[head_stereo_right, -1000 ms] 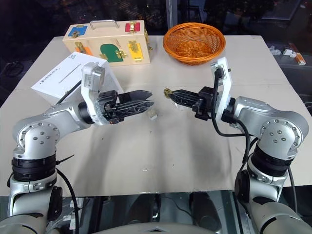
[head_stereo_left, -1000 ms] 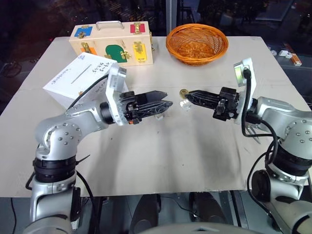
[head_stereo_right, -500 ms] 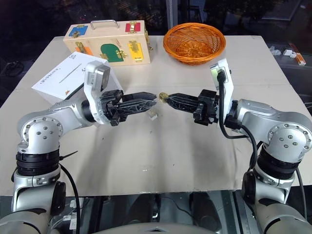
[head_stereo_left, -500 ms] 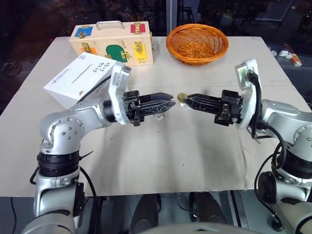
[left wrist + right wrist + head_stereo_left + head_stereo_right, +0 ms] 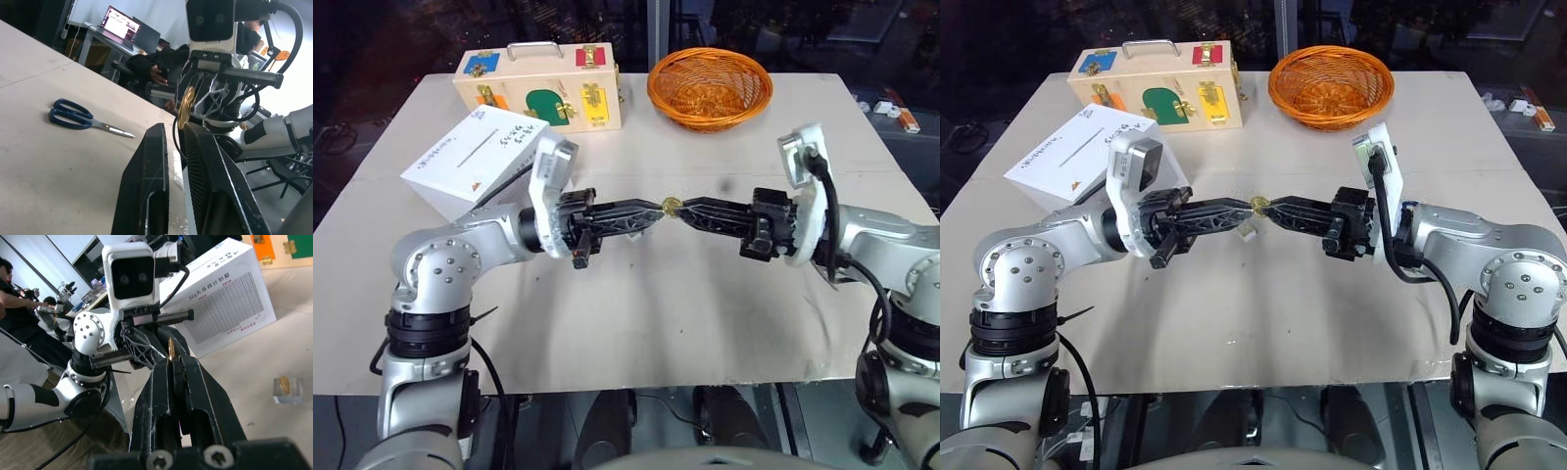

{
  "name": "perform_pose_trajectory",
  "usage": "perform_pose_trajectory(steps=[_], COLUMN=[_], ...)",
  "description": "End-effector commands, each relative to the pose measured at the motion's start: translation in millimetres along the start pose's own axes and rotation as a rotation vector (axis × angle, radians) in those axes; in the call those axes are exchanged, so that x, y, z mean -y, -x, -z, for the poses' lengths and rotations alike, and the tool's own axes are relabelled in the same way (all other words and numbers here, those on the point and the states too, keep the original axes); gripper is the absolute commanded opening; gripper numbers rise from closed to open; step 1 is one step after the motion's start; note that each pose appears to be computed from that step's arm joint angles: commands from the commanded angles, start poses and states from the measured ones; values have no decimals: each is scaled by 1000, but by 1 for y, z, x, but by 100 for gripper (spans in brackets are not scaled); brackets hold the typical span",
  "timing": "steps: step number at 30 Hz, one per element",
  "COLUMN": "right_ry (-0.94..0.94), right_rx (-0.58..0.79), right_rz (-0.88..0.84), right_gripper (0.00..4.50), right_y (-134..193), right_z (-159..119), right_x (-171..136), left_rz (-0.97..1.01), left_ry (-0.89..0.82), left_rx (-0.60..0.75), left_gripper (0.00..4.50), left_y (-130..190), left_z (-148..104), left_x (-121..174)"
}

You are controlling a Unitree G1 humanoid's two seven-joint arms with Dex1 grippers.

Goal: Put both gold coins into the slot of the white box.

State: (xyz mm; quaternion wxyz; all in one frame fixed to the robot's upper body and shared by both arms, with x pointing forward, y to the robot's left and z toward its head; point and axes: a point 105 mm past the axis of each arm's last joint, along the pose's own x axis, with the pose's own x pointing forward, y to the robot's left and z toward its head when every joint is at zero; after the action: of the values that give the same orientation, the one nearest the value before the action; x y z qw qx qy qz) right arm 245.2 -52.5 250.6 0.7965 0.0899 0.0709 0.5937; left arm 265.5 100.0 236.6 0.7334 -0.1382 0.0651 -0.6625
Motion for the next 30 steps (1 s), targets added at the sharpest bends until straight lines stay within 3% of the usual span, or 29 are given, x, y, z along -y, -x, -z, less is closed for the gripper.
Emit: perform_pose_trajectory(steps=[1,26,27,30], right_ry=[29,23,22,20], right_rx=[26,15,15,15], right_rz=[-33,-57,-59,-64], right_gripper=[0,0,0,0], right_y=[0,-5,-5,-6], right_z=[-6,-3,-3,-2], right_x=[-10,-15,-15,-17], left_rz=[28,76,77,85], left_ry=[-35,-23,-23,-16], left_rx=[11,3,3,4], left_gripper=[47,47,23,23], left_y=[0,-1,-1,0], left_z=[-7,-4,-3,-3], left_x=[7,13,13,14])
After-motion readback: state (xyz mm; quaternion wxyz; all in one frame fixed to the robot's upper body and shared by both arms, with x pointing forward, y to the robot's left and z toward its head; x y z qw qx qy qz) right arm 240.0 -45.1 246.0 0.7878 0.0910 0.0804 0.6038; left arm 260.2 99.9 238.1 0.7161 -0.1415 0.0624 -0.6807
